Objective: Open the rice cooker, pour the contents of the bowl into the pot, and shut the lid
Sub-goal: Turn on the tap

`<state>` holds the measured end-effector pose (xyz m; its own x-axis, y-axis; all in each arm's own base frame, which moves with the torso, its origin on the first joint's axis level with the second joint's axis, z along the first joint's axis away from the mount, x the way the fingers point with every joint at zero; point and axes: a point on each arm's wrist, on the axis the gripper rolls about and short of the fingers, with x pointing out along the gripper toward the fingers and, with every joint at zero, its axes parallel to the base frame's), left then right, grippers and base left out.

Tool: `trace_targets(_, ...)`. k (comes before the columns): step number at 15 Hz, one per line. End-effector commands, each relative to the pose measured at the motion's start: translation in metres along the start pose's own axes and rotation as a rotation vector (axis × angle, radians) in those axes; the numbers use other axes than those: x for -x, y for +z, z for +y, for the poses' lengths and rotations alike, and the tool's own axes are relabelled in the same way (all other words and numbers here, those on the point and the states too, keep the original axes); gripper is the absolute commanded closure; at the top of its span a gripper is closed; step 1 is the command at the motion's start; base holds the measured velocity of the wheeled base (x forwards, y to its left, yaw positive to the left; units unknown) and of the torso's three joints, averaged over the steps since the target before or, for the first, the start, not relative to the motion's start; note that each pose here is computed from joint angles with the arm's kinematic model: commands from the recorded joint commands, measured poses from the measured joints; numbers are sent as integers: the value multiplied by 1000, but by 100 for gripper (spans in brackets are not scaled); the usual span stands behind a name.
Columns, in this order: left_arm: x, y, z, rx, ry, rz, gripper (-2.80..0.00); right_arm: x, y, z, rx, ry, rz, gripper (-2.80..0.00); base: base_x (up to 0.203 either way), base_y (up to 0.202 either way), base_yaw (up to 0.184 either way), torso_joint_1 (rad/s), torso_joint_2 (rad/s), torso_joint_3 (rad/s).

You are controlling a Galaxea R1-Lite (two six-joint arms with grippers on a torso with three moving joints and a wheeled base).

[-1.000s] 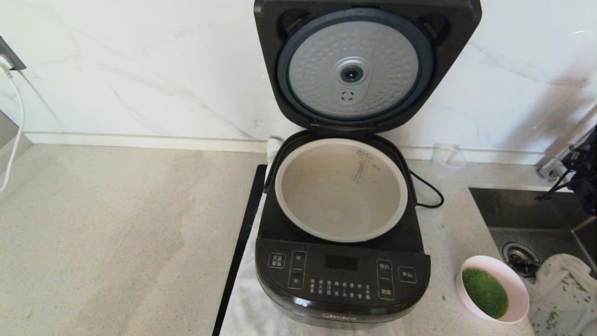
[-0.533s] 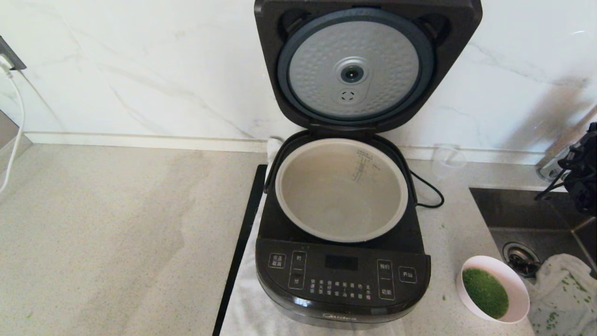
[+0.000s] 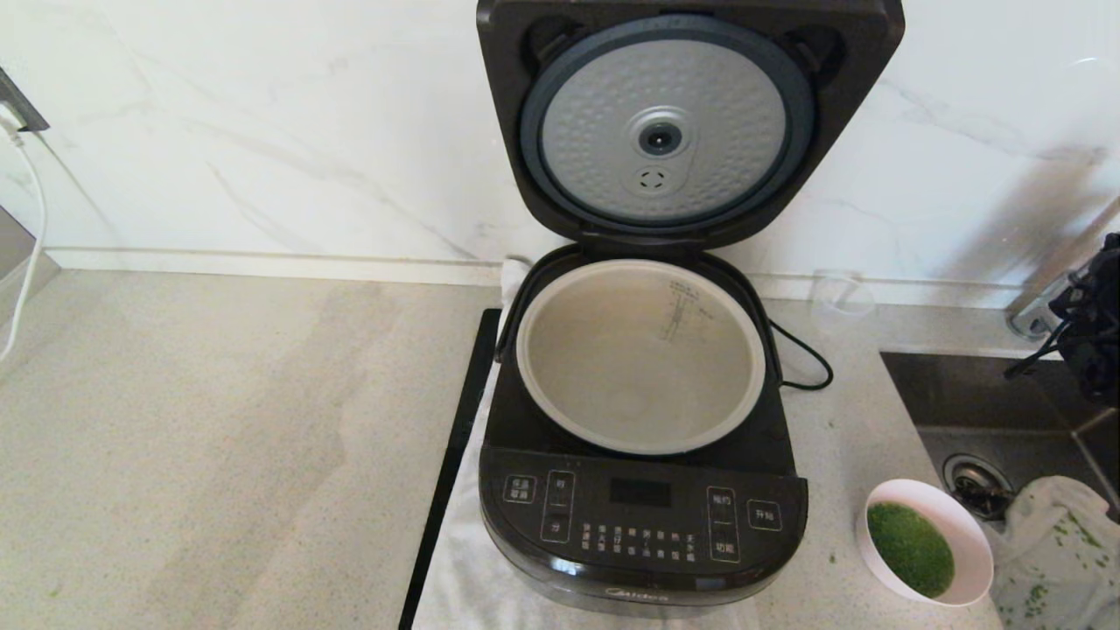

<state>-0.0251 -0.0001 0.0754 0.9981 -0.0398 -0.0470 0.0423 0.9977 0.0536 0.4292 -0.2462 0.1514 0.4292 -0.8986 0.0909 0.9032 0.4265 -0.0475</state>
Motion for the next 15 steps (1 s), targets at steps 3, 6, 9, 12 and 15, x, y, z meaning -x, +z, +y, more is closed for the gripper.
trace_targets(3, 0, 0, 0, 0, 0, -1, 0, 2, -1, -2, 20, -29, 11, 0, 0, 0, 0, 0, 0, 0)
trace_targets(6, 0, 0, 0, 0, 0, 0, 0, 8, -6, -6, 42, -29, 39, 0, 0, 0, 0, 0, 0, 0)
trace_targets(9, 0, 0, 0, 0, 0, -1, 0, 18, -8, -9, 62, -20, 66, 0, 0, 0, 0, 0, 0, 0)
trace_targets(12, 0, 0, 0, 0, 0, -1, 0, 29, -7, -13, 82, -6, 91, 0, 0, 0, 0, 0, 0, 0)
trace_targets(15, 0, 0, 0, 0, 0, 0, 0, 30, 18, -15, -9, -17, 0, 0, 0, 0, 0, 0, 0, 0)
